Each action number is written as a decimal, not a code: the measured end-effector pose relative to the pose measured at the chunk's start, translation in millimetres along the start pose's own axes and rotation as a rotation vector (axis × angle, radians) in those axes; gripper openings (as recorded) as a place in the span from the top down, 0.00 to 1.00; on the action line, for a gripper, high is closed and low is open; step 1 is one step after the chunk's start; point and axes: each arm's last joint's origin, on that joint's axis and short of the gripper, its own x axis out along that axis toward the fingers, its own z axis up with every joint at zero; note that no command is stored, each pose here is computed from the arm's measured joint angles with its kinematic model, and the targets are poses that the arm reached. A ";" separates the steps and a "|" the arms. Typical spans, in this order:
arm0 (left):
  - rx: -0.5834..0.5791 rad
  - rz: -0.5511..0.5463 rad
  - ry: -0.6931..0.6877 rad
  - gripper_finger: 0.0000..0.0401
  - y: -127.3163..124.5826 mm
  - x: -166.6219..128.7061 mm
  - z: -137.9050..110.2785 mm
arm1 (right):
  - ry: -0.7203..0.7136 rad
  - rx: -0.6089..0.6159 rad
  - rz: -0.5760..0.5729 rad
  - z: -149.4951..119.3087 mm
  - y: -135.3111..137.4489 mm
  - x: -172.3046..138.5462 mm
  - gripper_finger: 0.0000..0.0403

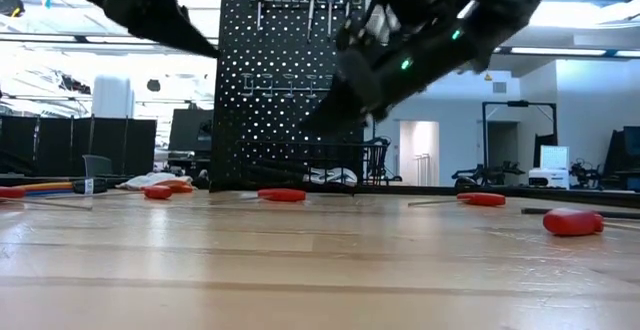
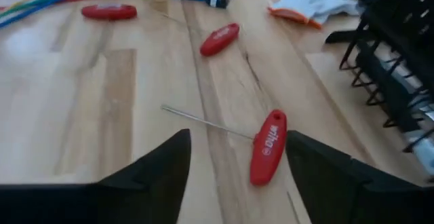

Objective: Hang tools onto peg board
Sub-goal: Hang the red allen wrench on the black pegboard

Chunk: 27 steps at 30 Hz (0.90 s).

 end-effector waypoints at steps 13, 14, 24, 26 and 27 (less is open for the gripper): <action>-0.062 0.001 0.144 0.56 -17.4 24.4 -16.3 | 0.044 -0.023 -0.095 -5.3 -28.3 41.1 0.33; -0.066 0.000 0.145 0.56 -18.8 26.6 -16.7 | 0.049 -0.023 -0.096 -5.8 -29.4 41.2 0.33; 0.037 -0.030 0.163 0.56 -34.8 55.1 -24.4 | 0.077 -0.055 0.017 -25.4 -31.2 62.4 0.37; 0.047 -0.021 0.164 0.56 -35.2 61.3 -25.9 | 0.097 -0.050 0.025 -24.4 -32.7 68.4 0.40; 0.050 -0.017 0.165 0.56 -35.2 63.9 -26.5 | 0.120 -0.052 0.029 -22.7 -32.3 71.3 0.41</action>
